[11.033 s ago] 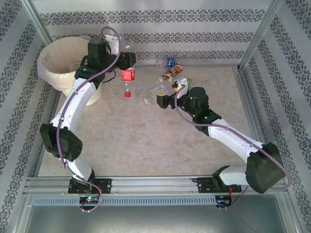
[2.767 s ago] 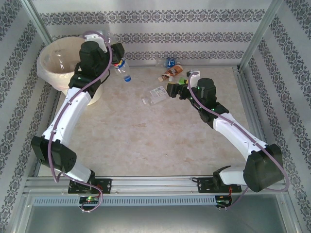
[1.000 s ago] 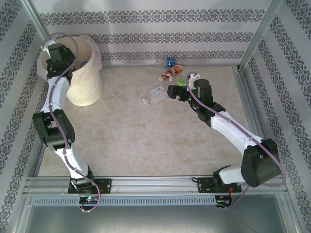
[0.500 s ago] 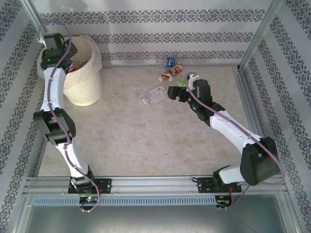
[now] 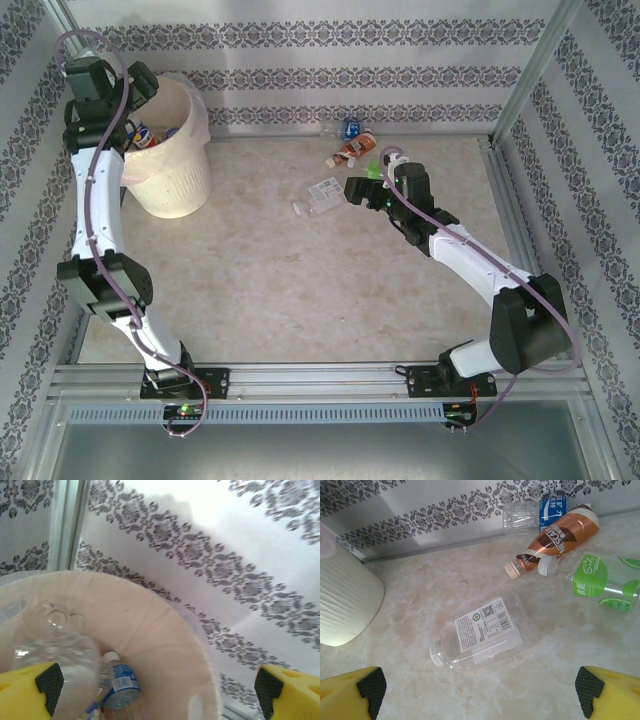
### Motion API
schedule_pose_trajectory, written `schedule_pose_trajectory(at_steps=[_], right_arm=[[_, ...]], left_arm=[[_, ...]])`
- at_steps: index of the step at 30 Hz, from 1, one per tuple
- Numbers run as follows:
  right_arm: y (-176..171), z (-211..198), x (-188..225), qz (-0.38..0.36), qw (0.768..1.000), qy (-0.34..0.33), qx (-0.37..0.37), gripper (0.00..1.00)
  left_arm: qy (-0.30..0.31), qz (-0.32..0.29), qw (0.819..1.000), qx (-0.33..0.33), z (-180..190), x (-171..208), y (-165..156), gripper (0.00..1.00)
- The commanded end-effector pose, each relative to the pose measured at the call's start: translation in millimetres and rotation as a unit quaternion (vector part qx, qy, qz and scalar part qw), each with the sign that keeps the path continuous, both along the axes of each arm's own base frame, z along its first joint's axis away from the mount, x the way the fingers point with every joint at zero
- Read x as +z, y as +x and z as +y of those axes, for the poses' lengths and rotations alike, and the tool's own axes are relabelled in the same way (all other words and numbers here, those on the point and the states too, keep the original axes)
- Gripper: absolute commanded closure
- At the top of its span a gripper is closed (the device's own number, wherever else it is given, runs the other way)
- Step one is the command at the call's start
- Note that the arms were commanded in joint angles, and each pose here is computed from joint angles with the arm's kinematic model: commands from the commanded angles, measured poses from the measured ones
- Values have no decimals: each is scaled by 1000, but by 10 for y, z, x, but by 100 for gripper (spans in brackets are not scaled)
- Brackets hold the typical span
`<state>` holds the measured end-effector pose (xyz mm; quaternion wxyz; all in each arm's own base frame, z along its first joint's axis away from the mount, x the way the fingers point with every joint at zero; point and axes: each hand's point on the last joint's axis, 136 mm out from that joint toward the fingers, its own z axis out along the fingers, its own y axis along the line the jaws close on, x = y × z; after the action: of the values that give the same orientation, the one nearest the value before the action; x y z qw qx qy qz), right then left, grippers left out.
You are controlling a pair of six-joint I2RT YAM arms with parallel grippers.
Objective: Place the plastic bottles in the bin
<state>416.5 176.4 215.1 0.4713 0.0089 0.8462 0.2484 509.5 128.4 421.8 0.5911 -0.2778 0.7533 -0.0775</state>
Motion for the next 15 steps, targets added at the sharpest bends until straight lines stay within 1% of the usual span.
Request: schedule_pose_trajectory(at_steps=[1, 6, 10, 12, 15], right_arm=[[75, -29, 80, 1, 1000, 12, -11, 2], [89, -58, 47, 8, 1000, 14, -16, 2], [126, -99, -21, 27, 999, 32, -29, 2], [167, -161, -59, 36, 997, 45, -47, 2], [214, -267, -133, 53, 993, 63, -80, 2]], left_arm=[[-23, -40, 998, -34, -115, 210, -54, 0], [-54, -45, 996, -55, -224, 201, -83, 0], [-83, -55, 992, -81, -352, 191, -93, 0], [-97, -62, 988, -103, -474, 190, -88, 0], [-97, -57, 985, -128, -674, 157, -85, 0]])
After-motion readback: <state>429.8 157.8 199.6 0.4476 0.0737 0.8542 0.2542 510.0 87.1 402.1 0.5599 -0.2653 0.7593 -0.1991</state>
